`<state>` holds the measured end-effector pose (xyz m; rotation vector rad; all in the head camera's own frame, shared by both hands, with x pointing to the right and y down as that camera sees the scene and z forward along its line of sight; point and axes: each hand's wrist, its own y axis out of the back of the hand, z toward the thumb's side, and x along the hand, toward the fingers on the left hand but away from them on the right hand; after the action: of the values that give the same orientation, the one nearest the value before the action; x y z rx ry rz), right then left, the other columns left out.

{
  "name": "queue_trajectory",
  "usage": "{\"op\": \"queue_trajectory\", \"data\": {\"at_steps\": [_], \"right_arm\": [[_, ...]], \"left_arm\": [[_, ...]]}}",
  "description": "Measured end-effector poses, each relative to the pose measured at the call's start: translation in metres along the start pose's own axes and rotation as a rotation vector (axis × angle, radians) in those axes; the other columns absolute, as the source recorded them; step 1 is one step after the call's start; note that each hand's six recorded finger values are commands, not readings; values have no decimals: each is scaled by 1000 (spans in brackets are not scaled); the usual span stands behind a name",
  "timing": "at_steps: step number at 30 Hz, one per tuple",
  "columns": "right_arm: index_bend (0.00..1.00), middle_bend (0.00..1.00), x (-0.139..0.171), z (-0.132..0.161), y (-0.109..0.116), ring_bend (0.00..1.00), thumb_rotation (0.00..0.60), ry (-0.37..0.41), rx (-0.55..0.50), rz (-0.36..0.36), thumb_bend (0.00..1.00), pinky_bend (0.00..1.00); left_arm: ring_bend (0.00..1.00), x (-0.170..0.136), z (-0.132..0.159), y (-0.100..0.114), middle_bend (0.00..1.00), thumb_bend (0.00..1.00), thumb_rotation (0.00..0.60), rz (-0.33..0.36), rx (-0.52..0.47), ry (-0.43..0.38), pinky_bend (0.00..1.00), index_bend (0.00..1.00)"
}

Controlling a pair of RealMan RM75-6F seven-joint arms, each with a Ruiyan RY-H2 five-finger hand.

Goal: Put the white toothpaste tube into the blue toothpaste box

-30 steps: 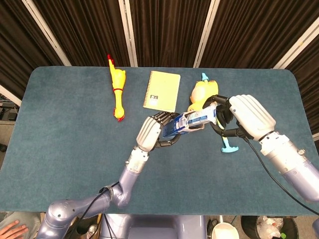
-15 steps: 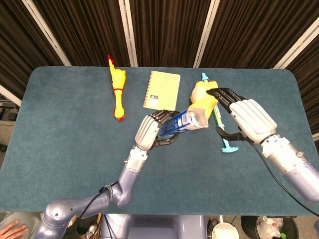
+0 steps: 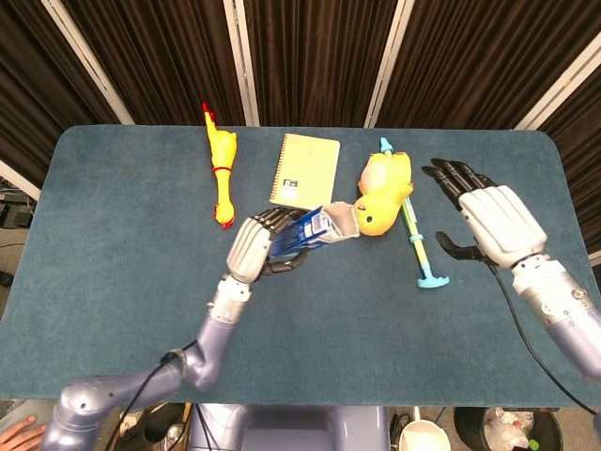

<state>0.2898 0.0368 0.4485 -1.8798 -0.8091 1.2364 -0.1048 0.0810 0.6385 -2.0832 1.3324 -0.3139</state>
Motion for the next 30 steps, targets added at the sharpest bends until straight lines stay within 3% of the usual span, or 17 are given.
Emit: {"op": "queue_trajectory", "data": {"at_steps": [5,17,20,25,30], "right_arm": [[0,44,7,-18,-14,11,600,-59,-29,-8,399,188],[0,44,13,-3,-22,11,600,-34,-51,-8,399,188],[0,44,17,2,-22,11,600,-29,-57,-6,398,188],[0,44,23,5,-24,11,600,-27,-55,-5,399,188],[0,44,27,3,-28,11,600,-31,-56,-3,398,188]], "left_arm": [[377,-25,-30,14,417,366,600,-105,148,24,458,285],[382,-82,-71,8,422,363,600,-358,361,172,457,297],[310,-91,-77,7,355,327,600,-413,396,209,393,249],[79,-95,-77,14,131,203,600,-427,394,240,141,80],[50,-90,-69,27,85,198,600,-389,376,245,98,53]]}}
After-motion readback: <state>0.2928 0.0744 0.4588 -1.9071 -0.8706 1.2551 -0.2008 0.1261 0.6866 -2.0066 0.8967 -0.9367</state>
